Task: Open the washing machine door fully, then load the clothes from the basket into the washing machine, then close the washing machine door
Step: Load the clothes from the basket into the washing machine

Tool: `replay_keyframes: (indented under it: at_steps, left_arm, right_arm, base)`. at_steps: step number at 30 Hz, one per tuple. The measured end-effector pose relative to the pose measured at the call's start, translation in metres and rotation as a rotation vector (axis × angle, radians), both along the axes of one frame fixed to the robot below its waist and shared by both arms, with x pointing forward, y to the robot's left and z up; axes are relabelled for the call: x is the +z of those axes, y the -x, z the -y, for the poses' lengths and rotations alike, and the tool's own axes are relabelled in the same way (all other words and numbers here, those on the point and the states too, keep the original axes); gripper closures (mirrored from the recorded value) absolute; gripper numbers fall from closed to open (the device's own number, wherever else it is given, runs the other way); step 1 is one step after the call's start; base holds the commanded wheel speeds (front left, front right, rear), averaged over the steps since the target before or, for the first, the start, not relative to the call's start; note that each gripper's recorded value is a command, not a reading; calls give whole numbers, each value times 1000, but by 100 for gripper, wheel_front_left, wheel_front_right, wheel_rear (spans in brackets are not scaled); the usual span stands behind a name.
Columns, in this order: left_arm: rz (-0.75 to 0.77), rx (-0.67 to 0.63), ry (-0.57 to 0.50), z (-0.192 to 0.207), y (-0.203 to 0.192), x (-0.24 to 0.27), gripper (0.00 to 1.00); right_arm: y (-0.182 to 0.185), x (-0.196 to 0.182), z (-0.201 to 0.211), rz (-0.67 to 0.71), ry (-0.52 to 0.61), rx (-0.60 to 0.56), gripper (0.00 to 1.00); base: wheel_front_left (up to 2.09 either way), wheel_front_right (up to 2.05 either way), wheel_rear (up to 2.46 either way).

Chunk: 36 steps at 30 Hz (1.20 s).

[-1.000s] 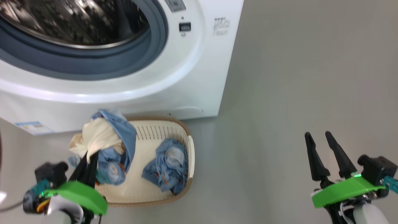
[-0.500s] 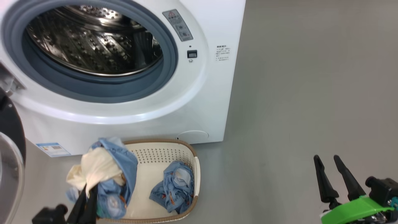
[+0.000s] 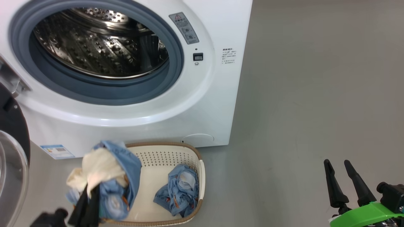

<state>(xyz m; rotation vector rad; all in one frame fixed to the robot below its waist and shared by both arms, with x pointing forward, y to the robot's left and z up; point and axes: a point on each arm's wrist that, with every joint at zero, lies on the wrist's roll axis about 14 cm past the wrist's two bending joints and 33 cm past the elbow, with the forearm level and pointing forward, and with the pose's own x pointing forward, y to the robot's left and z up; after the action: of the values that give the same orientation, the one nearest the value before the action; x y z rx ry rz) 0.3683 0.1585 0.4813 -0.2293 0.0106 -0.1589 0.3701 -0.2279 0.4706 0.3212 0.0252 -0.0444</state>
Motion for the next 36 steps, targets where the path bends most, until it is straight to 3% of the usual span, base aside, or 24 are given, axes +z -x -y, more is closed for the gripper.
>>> replay_keyframes:
  at_steps: [13, 21, 29, 36]
  left_arm:
    - [134, -59, -31, 9, -87, 38, 100]
    - [211, -93, 0, 16, -172, 65, 100]
    - [127, -82, -53, 11, -243, 34, 100]
    - [42, -95, -75, 23, -282, 2, 100]
  right_arm:
    - [-18, -17, -7, -38, -33, -10, 0]
    - [-52, -27, -14, -40, -35, -6, 0]
    - [-73, -48, -18, -74, -48, -9, 0]
    - [-68, -60, -11, -112, -48, -42, 0]
  base:
    - [0, 0, 0]
    - [0, 0, 0]
    - [0, 0, 0]
    - [0, 0, 0]
